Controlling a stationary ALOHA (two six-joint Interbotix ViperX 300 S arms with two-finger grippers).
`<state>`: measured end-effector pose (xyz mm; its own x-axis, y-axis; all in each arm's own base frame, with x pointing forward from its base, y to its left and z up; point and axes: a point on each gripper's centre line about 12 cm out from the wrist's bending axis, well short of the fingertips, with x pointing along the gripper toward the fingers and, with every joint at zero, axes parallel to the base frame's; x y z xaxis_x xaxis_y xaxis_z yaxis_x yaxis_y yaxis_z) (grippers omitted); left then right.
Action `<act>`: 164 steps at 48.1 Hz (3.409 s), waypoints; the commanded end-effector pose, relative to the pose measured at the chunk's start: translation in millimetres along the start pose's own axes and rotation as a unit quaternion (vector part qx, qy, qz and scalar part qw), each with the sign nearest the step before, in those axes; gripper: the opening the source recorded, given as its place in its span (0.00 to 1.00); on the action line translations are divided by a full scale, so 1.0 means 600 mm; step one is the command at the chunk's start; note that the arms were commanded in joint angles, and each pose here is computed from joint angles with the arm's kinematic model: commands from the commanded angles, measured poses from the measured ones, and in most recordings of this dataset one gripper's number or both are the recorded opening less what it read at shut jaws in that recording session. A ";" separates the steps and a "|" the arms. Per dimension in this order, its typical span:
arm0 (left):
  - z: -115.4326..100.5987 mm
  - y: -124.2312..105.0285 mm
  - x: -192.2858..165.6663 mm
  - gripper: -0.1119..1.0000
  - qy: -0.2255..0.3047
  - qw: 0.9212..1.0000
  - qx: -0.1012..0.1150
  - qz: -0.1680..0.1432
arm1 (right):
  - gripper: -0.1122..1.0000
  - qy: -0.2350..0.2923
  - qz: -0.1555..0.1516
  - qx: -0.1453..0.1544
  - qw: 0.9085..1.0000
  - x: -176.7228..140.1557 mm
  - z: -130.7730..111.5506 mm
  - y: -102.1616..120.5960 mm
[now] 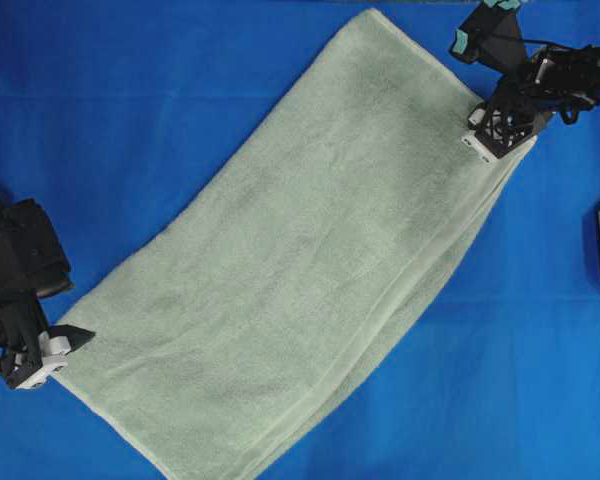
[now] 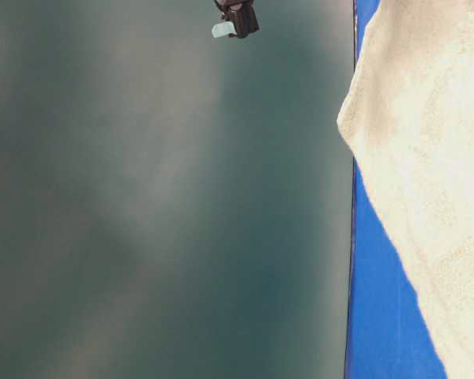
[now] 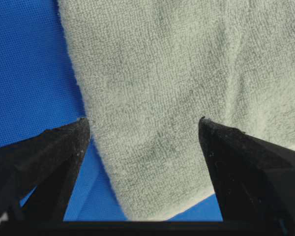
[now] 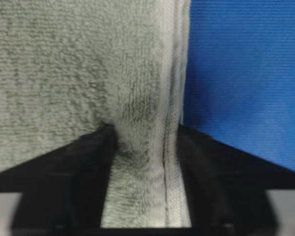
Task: Fold a bath towel.
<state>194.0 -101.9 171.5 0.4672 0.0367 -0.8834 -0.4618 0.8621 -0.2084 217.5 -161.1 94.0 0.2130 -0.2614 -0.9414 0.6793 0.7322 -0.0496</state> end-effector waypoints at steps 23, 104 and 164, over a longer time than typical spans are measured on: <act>0.009 -0.009 -0.007 0.86 -0.007 1.000 -0.004 -0.011 | 0.22 -0.005 0.023 0.018 1.000 0.001 -0.004 0.024; 0.006 -0.005 -0.004 0.86 -0.006 1.000 0.002 -0.004 | 0.22 -0.070 0.104 -0.096 0.988 -0.123 0.003 0.571; -0.001 -0.226 -0.009 0.85 -0.116 0.810 0.541 -0.195 | 0.67 -0.122 0.148 -0.085 0.978 -0.194 0.007 0.413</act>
<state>242.9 -208.4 195.2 0.5928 -0.3448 -0.7278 0.6299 0.7616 0.1523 364.5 51.0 181.5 0.5280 -0.1551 -0.8350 0.4439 0.8886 0.1156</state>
